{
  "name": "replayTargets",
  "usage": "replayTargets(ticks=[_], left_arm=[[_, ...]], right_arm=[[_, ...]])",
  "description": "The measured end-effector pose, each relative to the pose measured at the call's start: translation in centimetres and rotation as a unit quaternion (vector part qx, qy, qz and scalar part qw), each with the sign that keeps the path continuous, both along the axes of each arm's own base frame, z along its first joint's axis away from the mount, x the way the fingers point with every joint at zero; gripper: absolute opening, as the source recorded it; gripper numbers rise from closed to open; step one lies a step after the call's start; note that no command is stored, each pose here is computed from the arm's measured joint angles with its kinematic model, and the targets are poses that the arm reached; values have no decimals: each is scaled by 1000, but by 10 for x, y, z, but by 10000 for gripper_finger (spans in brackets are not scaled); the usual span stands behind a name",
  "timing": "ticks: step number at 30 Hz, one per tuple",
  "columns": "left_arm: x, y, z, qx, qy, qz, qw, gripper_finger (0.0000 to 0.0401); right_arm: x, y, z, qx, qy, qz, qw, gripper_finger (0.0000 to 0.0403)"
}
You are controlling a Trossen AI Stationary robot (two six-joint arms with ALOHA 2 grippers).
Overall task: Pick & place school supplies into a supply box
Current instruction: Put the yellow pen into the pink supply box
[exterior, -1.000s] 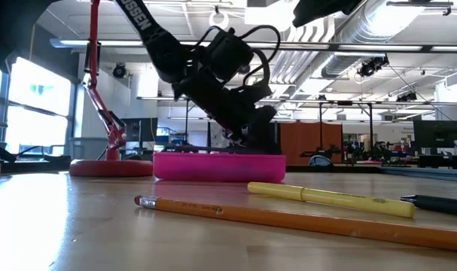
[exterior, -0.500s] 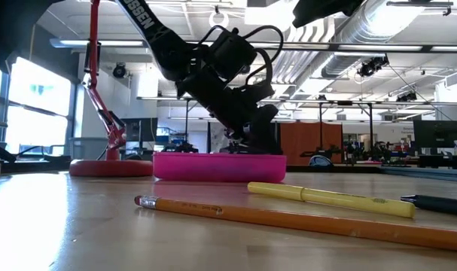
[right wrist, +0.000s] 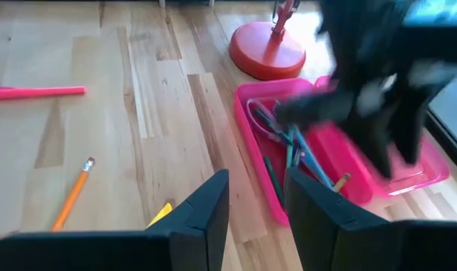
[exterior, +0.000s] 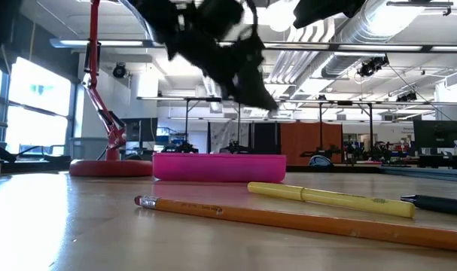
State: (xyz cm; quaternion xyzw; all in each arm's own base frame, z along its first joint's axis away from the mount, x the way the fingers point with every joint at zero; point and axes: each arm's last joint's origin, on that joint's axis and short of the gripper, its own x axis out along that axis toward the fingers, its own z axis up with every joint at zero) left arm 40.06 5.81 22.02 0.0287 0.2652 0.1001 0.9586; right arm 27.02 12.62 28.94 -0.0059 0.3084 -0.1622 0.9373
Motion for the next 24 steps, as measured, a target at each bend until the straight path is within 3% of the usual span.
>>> replayTargets(ticks=[6, 12, 18, 24], left_arm=[[-49, -9, 70, -14, -6, -28, 999, 150], [-105, -17, 122, -35, -24, -16, 999, 148], [-144, -23, 142, -80, -17, -11, 997, 149], [-155, -25, 140, -112, 13, 4, 994, 149]], right_arm=[[6, 4, -11, 19, 13, -4, 1000, 108], [20, 17, -43, 49, 56, -13, 997, 108], [34, 36, -83, 120, 82, -43, 988, 108], [46, 69, -129, 118, 69, -28, 990, 108]])
